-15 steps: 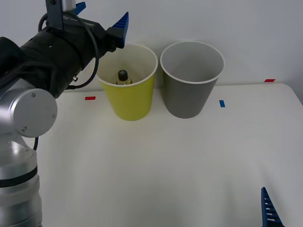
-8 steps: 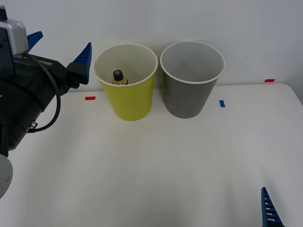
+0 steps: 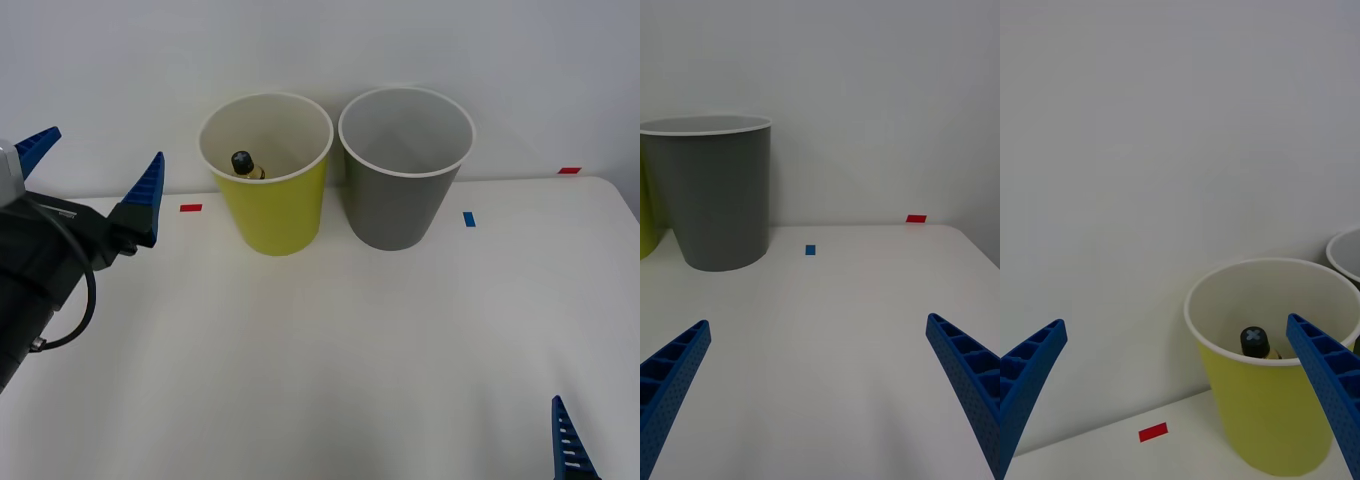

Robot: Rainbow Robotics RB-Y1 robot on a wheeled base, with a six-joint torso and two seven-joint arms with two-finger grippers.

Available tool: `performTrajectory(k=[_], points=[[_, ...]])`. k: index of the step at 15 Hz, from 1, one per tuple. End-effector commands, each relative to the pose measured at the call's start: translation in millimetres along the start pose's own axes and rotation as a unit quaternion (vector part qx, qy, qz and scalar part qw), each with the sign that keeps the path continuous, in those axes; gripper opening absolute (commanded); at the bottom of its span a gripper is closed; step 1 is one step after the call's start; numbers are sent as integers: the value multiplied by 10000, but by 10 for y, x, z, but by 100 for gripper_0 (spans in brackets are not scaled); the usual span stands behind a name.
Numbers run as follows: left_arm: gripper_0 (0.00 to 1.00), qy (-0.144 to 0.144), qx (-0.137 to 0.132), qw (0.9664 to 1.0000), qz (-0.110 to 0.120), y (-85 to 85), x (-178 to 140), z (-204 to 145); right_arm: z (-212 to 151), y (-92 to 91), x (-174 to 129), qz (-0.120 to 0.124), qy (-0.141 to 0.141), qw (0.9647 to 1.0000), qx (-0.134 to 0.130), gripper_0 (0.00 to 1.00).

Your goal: Put cans in the gray bin and PET bottles in the light green bin.

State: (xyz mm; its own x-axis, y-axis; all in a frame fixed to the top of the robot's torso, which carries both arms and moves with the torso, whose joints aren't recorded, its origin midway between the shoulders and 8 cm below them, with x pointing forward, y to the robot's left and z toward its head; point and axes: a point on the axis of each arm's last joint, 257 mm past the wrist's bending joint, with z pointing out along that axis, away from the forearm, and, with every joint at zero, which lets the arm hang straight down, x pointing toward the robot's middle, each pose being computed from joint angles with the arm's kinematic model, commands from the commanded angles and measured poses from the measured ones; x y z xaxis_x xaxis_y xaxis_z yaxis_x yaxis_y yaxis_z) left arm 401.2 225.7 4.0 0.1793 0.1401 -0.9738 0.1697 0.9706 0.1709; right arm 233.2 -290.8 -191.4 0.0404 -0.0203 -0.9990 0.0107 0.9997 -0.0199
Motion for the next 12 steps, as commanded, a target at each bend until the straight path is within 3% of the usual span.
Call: performTrajectory(k=[1,6,8,12], points=[[100,-19,-188,9998,-78,57,176,-229,0,0,0,0,0,10000,0,100],[100,-154,-475,9983,-309,119,796,-615,0,0,0,0,0,10000,0,100],[100,96,-575,9976,-369,129,1033,-824,0,0,0,0,0,10000,0,100],[100,249,-660,9966,-420,117,1153,-1067,0,0,0,0,0,10000,0,100]])
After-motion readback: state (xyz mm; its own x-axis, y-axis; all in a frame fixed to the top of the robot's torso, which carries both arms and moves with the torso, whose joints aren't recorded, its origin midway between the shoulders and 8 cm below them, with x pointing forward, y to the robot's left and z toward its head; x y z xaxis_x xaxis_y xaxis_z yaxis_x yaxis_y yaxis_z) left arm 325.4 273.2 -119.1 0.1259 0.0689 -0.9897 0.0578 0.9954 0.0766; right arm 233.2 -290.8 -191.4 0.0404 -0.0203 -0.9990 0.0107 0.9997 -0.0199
